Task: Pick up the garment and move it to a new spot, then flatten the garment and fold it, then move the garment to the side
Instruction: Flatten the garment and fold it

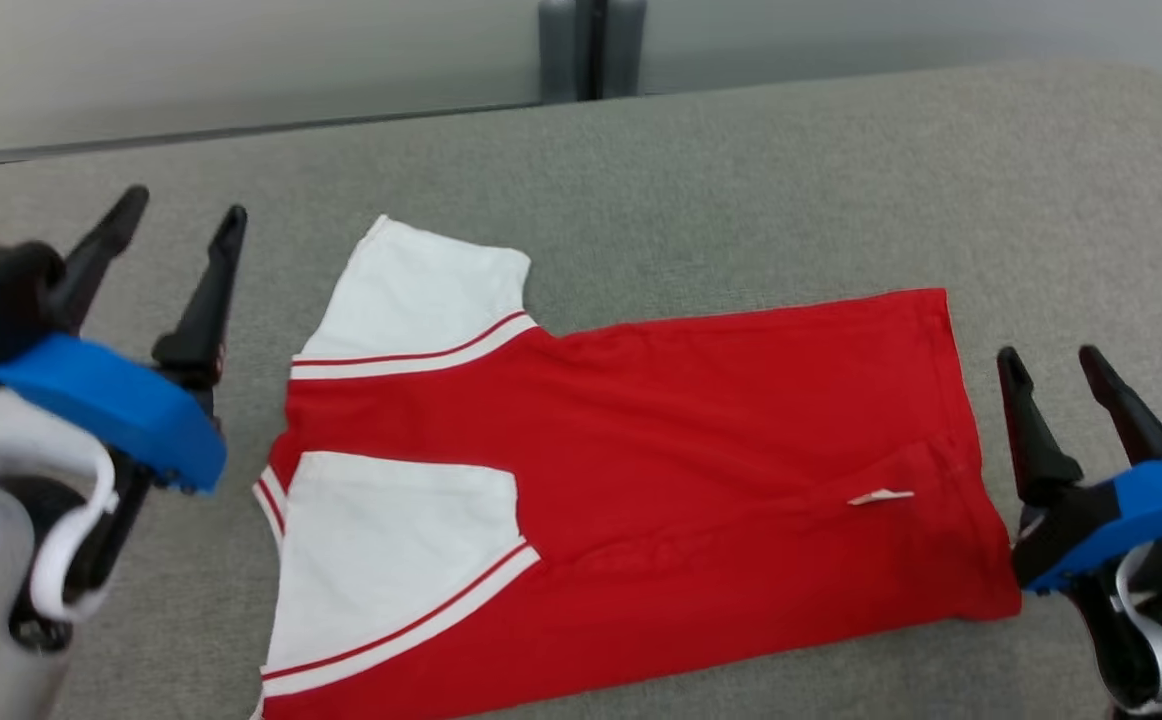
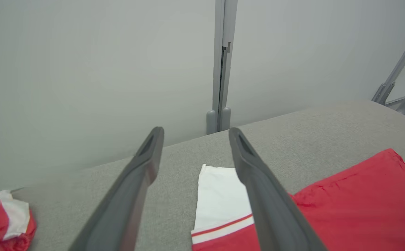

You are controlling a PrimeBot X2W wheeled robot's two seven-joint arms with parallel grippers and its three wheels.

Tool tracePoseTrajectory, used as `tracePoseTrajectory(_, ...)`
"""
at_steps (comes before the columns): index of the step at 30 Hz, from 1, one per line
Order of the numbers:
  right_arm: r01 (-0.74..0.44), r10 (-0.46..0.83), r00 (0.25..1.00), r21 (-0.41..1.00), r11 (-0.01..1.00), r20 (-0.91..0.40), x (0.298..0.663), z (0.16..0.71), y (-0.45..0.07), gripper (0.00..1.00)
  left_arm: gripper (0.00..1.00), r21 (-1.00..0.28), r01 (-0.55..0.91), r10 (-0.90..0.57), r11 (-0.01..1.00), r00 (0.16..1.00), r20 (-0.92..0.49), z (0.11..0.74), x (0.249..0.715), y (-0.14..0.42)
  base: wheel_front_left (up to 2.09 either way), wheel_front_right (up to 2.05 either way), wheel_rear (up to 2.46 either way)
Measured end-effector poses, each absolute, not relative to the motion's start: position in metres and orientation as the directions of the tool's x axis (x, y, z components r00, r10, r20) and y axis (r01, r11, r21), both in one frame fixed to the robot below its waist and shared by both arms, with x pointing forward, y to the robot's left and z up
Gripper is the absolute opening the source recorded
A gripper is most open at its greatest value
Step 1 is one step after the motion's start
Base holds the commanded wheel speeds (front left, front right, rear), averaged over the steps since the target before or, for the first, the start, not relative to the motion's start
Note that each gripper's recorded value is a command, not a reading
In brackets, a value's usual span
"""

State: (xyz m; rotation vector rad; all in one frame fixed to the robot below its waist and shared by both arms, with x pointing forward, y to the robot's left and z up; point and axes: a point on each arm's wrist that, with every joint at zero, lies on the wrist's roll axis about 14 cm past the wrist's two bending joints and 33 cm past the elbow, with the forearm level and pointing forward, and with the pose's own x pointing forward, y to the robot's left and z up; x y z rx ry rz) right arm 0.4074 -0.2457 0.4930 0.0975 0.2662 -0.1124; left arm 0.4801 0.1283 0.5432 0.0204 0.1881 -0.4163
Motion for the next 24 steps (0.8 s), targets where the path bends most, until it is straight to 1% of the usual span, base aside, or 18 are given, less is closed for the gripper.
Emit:
tracePoseTrajectory(2,0.113,-0.091,0.960,0.071,0.991,-0.265,0.419,0.493,-0.244,1.00,1.00,0.006,0.459,-0.447,0.889,0.869,-0.210,0.542,0.505,0.116,0.00,0.00,0.00)
tracePoseTrajectory(5,0.102,-0.084,0.960,0.056,0.993,-0.269,0.434,0.490,-0.243,1.00,1.00,0.020,0.503,-0.479,0.864,0.832,-0.279,0.526,0.539,0.103,0.00,0.00,0.00)
tracePoseTrajectory(7,0.096,-0.079,0.958,0.048,0.994,-0.274,0.443,0.486,-0.242,1.00,1.00,0.004,0.525,-0.492,0.851,0.801,-0.341,0.508,0.555,0.096,0.00,0.00,0.00)
tracePoseTrajectory(9,0.095,-0.079,0.956,0.042,0.995,-0.284,0.448,0.480,-0.243,1.00,1.00,0.018,0.547,-0.493,0.837,0.768,-0.409,0.486,0.566,0.092,0.00,0.00,0.00)
tracePoseTrajectory(14,0.105,-0.094,0.947,0.022,0.994,-0.308,0.454,0.467,-0.249,1.00,1.00,-0.025,0.568,-0.480,0.823,0.672,-0.564,0.428,0.572,0.085,0.00,0.00,0.00)
tracePoseTrajectory(19,0.115,-0.104,0.941,0.014,0.993,-0.322,0.456,0.458,-0.254,1.00,1.00,-0.066,0.577,-0.472,0.814,0.592,-0.653,0.387,0.574,0.082,0.00,0.00,0.00)
tracePoseTrajectory(24,0.119,-0.107,0.935,0.018,0.993,-0.338,0.456,0.448,-0.256,1.00,1.00,-0.076,0.586,-0.459,0.806,0.540,-0.706,0.362,0.574,0.084,0.00,0.00,0.00)
